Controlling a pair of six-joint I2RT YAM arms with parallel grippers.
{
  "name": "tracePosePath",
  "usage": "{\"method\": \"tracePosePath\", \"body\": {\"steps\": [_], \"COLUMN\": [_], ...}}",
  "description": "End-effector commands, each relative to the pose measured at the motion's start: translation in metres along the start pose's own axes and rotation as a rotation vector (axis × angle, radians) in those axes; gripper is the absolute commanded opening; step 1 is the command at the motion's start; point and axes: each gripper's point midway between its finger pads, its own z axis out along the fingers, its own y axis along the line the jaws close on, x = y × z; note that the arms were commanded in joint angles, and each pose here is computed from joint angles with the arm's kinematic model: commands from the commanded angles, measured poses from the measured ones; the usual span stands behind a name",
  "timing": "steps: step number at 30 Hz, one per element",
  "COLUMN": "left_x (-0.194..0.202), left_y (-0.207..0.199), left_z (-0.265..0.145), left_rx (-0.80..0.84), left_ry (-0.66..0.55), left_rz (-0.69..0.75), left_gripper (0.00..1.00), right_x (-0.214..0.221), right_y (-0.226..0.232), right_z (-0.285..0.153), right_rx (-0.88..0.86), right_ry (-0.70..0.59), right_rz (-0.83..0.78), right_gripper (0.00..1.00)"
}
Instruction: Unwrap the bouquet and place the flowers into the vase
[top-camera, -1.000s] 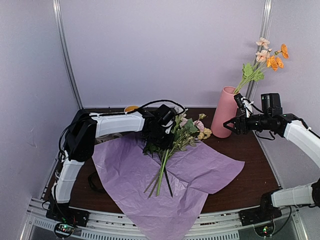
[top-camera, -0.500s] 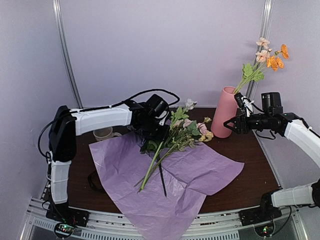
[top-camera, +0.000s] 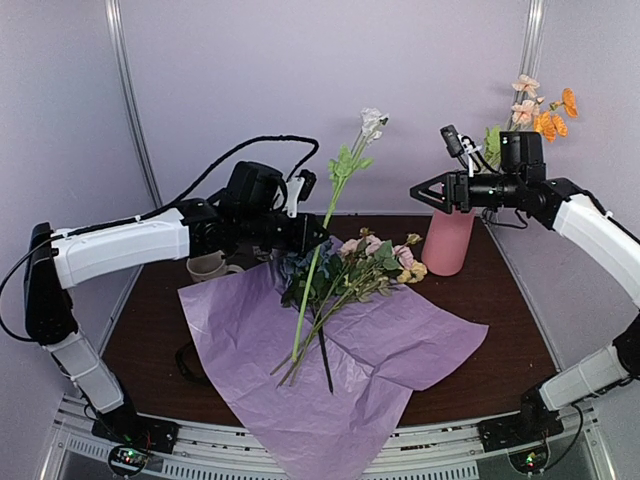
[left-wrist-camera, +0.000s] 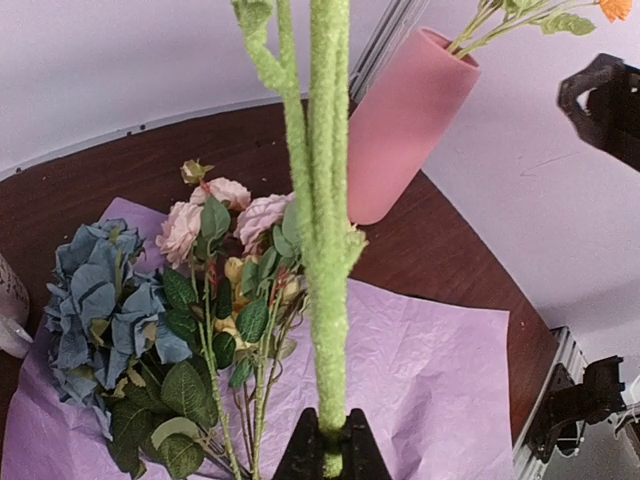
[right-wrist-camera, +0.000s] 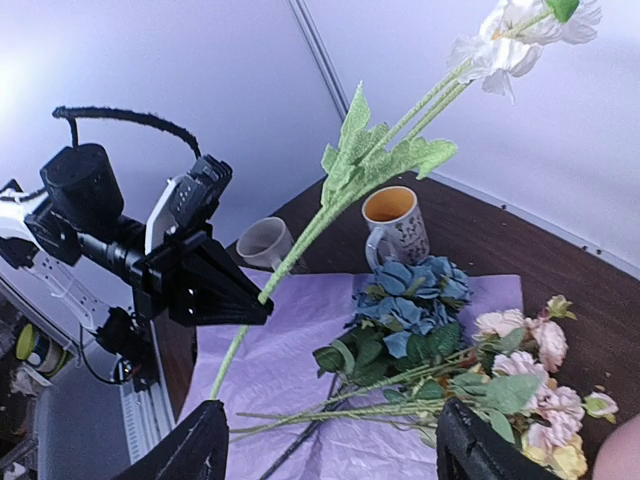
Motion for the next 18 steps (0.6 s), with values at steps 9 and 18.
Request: {"method": "tracePosePath", "body": {"steps": [9, 18], "left_x": [-0.061, -0.058], "left_y": [-0.063, -0.079], "left_z": [-0.041, -0.04], "left_rx": [0.322, 0.391], "left_ry": [-0.301, -0.279], "left_rz": [0.001, 0.01], "left_gripper": [0.0, 0.0], "right_x": [-0.028, -0.036], "right_y": [0.059, 0.078], "right_z": [0.084, 0.106], "right_rx": [-0.243, -0.342], "right_ry": [0.007, -0.01], "right_rz": [0.132, 0.157], "right_gripper": [0.7, 0.57]}}
